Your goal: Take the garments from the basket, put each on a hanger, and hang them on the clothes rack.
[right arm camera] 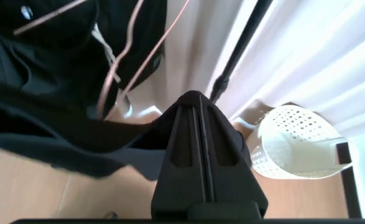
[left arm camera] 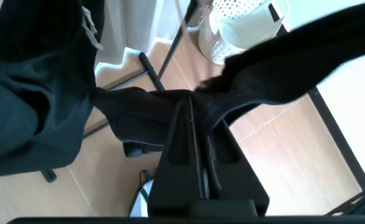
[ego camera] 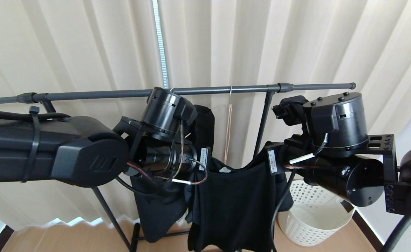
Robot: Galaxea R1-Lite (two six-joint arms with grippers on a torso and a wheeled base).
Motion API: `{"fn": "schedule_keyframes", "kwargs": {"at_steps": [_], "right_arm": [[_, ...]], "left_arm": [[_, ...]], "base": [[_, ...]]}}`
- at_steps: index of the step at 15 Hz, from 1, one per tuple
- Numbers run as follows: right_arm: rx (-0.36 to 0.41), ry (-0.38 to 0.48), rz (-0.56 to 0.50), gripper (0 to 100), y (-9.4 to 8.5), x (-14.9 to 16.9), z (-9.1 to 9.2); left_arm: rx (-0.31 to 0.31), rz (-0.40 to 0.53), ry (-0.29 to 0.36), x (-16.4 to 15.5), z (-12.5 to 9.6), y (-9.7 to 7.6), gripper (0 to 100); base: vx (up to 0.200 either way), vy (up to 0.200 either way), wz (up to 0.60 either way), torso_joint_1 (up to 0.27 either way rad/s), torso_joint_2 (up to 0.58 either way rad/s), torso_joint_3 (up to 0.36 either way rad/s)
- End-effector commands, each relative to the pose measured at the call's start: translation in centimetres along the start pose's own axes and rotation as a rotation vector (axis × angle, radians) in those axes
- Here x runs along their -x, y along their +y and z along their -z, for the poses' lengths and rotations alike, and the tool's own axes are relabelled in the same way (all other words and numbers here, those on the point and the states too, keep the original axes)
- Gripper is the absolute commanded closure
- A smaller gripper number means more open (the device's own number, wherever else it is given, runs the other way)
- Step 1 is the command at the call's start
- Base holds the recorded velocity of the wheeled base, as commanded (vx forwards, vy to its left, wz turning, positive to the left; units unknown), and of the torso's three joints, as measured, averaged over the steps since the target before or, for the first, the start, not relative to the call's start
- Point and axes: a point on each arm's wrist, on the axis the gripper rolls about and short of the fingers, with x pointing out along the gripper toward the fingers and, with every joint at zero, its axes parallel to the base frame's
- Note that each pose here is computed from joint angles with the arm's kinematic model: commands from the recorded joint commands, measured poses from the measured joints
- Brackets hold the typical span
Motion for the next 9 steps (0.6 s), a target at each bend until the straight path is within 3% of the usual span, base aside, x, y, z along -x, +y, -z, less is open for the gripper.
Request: {"fn": "schedule_keyframes", "kwargs": {"at_steps": [1, 2, 3, 6, 9], "right_arm": [[-0.009, -0.026, -0.004, 100, -0.5, 1.0, -0.6], [-0.007, -0.026, -0.001, 100, -0.6, 1.0, -0.6], [-0.003, -0.024, 0.013, 100, -0.9, 0.7, -0.6], [0.003, -0.017, 0.028, 100, -1.4, 0.6, -0.5], [0.034, -0.013, 0.081, 100, -3.1, 0.2, -0.6]], "left_arm": [[-0.012, 0.000, 0.015, -1.1, 0.1, -0.2, 100], [-0.017, 0.002, 0.016, -1.1, 0.1, -0.3, 100], [-0.029, 0.007, 0.011, -1.0, 0.0, -0.5, 0], [-0.047, 0.016, 0.005, -0.9, 0.0, -0.9, 0], [-0.062, 0.017, -0.001, -0.8, -0.2, -1.0, 0]], "base": [[0.000, 0.000, 0.00, 0.000, 0.00, 0.000], [0.000, 0.000, 0.00, 0.000, 0.00, 0.000], [0.000, 0.000, 0.00, 0.000, 0.00, 0.000], [0.000, 0.000, 0.00, 0.000, 0.00, 0.000], [0.000, 0.000, 0.00, 0.000, 0.00, 0.000]]}}
